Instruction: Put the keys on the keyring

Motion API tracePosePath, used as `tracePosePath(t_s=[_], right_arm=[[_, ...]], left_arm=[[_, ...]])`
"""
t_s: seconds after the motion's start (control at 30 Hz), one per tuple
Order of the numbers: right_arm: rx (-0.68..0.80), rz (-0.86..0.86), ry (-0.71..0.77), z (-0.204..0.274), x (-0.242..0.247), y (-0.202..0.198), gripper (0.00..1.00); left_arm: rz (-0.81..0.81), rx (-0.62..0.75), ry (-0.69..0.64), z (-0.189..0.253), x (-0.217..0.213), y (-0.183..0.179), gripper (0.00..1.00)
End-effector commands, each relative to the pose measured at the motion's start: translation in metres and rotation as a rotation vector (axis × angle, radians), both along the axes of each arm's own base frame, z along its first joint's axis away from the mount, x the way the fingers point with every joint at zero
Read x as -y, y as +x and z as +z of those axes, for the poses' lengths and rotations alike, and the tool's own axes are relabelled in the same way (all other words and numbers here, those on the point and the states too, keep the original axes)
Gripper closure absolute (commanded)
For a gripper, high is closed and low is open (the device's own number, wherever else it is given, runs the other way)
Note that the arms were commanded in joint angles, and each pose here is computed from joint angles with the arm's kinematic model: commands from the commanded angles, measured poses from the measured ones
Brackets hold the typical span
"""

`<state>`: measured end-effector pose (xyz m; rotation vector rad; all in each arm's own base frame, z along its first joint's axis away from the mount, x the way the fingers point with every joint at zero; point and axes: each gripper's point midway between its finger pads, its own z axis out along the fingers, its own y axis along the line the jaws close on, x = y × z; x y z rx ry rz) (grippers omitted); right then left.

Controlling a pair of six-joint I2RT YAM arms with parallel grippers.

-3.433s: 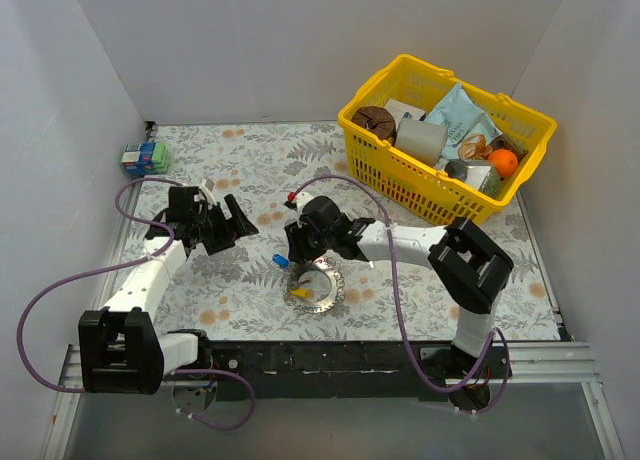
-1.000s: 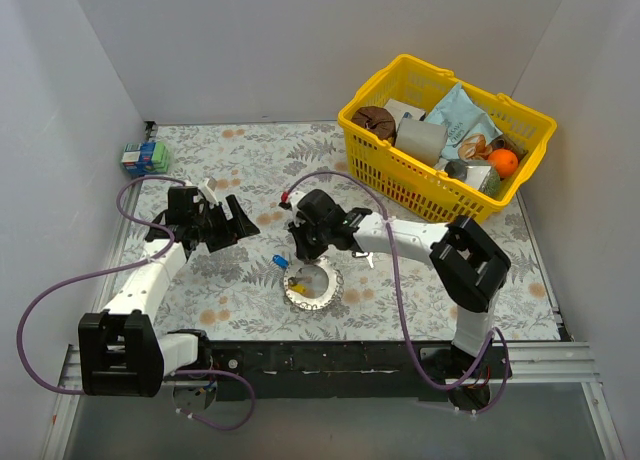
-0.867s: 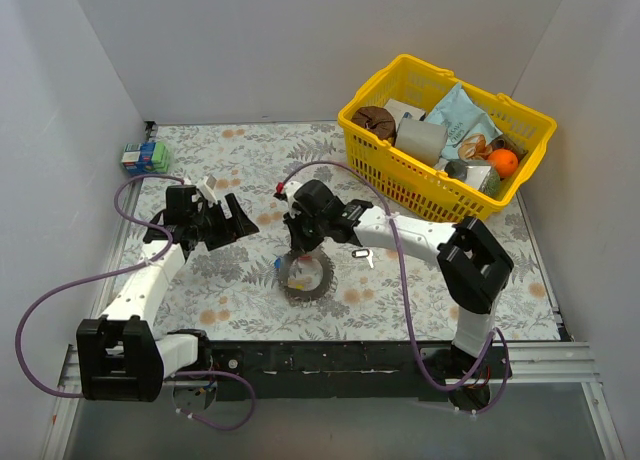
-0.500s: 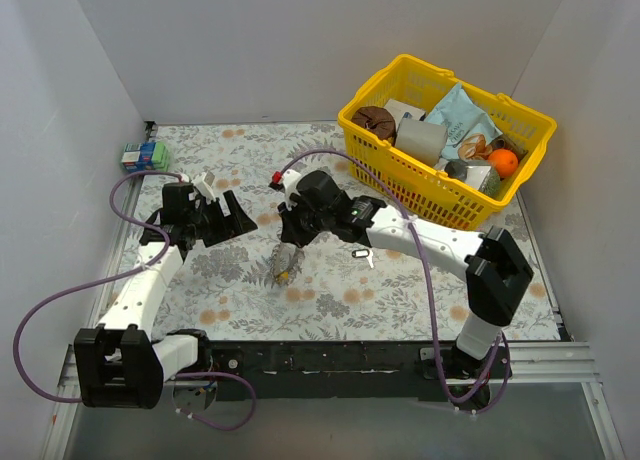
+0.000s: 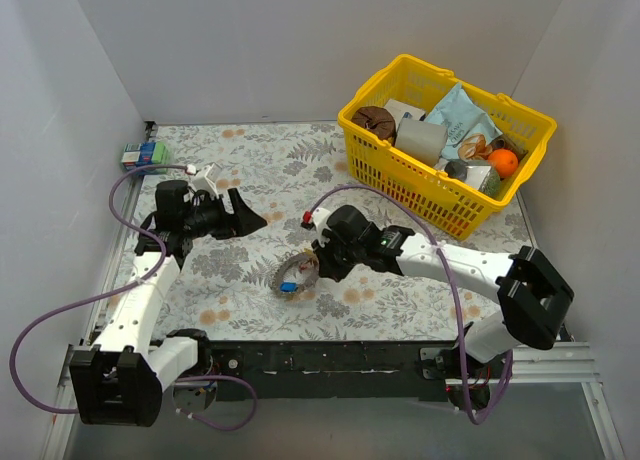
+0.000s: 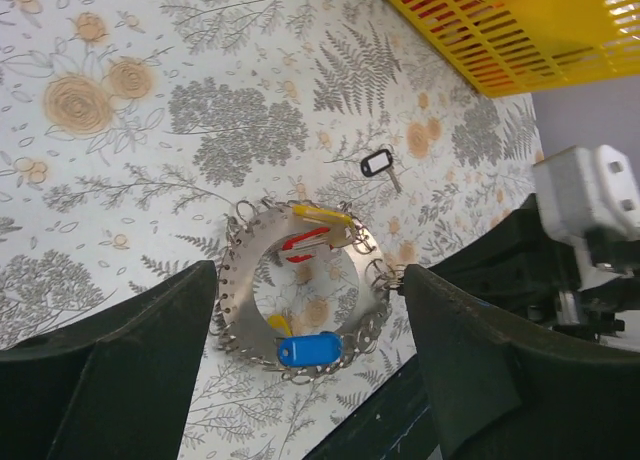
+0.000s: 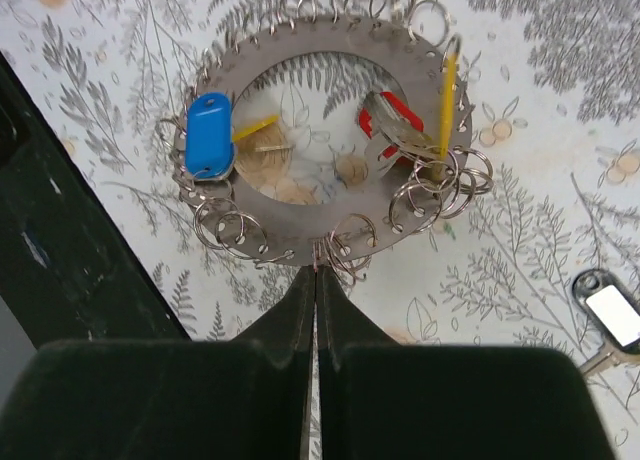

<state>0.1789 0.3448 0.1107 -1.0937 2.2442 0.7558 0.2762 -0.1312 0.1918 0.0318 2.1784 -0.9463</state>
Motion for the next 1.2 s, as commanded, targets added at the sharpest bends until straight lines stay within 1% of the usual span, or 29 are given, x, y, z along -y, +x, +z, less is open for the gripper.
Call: tracePosePath(t_s=[0.0, 0.13, 0.23, 0.3, 0.47, 0.63, 0.8, 0.9, 0.93, 1.0, 1.17], right_arm=[[0.054, 0.060, 0.037, 0.011, 0.008, -0.008, 0.99], [0.089, 0.126, 0.096, 0.025, 0.001, -0.012, 0.99], [0.120, 0.191, 0.150, 0.041, -0.007, -0.015, 0.99], [0.133, 0.232, 0.198, 0.060, -0.014, -0.018, 0.99], [0.231, 0.312, 0.266, 0.099, -0.023, -0.017, 0.99], [0.289, 0.354, 0.315, 0.139, -0.028, -0.016, 0.99], [0.319, 0.409, 0.366, 0.167, -0.026, -0.025, 0.99], [0.334, 0.455, 0.408, 0.180, -0.022, -0.034, 0.99], [0.336, 0.465, 0.416, 0.182, -0.020, -0.036, 0.99], [0.335, 0.499, 0.446, 0.190, -0.016, -0.042, 0.99], [0.323, 0.517, 0.480, 0.198, -0.008, -0.043, 0.99]], left_arm=[[-0.167, 0.125, -0.036, 0.028, 0.026, -0.013, 0.25], [-0.307, 0.200, -0.023, 0.041, 0.057, -0.035, 0.27], [-0.366, 0.269, -0.022, 0.058, 0.068, -0.045, 0.27], [-0.392, 0.301, -0.034, 0.069, 0.070, -0.050, 0.27], [-0.449, 0.353, -0.072, 0.088, 0.077, -0.061, 0.31], [-0.492, 0.435, -0.106, 0.114, 0.079, -0.074, 0.28], [-0.562, 0.470, -0.144, 0.128, 0.083, -0.087, 0.28], [-0.611, 0.471, -0.175, 0.131, 0.086, -0.095, 0.31], [-0.640, 0.474, -0.191, 0.133, 0.087, -0.101, 0.34], [-0.648, 0.471, -0.204, 0.135, 0.088, -0.103, 0.36], [-0.692, 0.475, -0.231, 0.141, 0.089, -0.113, 0.37]])
